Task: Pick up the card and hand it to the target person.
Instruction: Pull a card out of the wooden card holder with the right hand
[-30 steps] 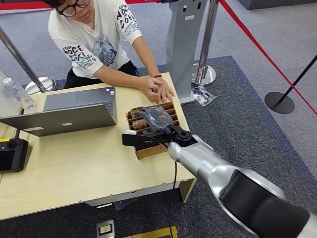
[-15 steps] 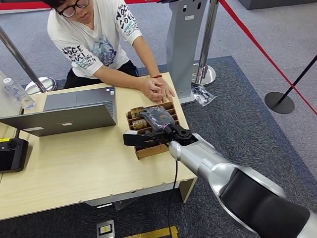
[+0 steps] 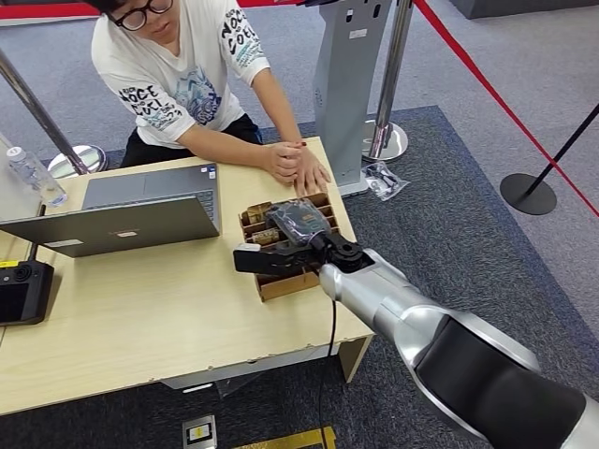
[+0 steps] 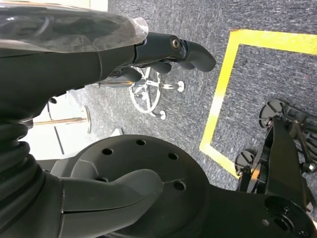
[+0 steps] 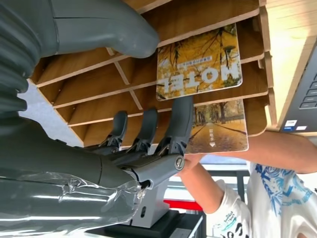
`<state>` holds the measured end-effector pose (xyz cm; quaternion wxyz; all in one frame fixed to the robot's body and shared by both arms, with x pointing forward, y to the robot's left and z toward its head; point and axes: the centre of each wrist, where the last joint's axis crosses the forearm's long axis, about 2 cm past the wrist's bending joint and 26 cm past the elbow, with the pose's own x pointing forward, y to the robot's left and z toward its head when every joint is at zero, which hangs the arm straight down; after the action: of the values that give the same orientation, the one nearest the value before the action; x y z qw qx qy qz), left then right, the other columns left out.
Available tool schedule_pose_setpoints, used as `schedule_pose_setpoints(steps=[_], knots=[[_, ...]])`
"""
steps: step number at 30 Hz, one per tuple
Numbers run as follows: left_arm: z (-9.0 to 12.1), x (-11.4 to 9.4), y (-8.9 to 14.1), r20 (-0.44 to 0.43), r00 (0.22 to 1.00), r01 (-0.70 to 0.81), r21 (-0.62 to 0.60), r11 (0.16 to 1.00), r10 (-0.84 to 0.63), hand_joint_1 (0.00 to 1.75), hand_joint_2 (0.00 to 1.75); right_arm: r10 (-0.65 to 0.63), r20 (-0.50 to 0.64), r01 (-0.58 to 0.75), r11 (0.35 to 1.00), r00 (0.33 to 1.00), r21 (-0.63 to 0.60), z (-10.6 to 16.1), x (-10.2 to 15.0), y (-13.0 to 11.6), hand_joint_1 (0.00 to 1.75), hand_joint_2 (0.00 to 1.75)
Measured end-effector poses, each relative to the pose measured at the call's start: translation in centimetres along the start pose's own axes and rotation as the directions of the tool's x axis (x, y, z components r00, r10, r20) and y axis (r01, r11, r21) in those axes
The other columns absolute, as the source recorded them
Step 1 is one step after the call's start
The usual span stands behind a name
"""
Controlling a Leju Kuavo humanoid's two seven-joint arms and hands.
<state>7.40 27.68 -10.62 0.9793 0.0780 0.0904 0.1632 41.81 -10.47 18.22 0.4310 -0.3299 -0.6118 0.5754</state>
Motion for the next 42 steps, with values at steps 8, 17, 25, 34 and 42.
schedule_pose_setpoints(steps=[8,17,25,34,42], knots=[[0.0,0.0,0.0,0.002,1.000,0.001,-0.003,1.000,-0.001,0.00,1.75,0.004,-0.012,-0.004,1.000,1.000,0.002,-0.1,-0.1,-0.2,1.24,1.75],[0.0,0.0,0.0,0.002,1.000,0.001,-0.004,1.000,-0.001,0.00,1.75,0.006,-0.019,-0.006,1.000,1.000,0.003,-0.1,-0.3,-0.3,1.54,1.75],[0.0,0.0,0.0,0.000,1.000,0.002,-0.006,1.000,-0.002,0.00,1.75,0.008,-0.025,-0.008,1.000,1.000,0.004,-0.1,-0.5,-0.2,1.55,1.75],[0.0,0.0,0.0,0.003,1.000,0.002,-0.006,1.000,-0.002,0.00,1.75,0.007,-0.023,-0.007,1.000,1.000,-0.002,-0.2,-0.5,-0.6,1.60,1.75],[0.0,0.0,0.0,0.002,1.000,0.002,-0.005,1.000,-0.002,0.00,1.75,0.005,0.003,-0.005,0.999,1.000,-0.036,-0.5,-0.7,-1.3,1.54,1.75]])
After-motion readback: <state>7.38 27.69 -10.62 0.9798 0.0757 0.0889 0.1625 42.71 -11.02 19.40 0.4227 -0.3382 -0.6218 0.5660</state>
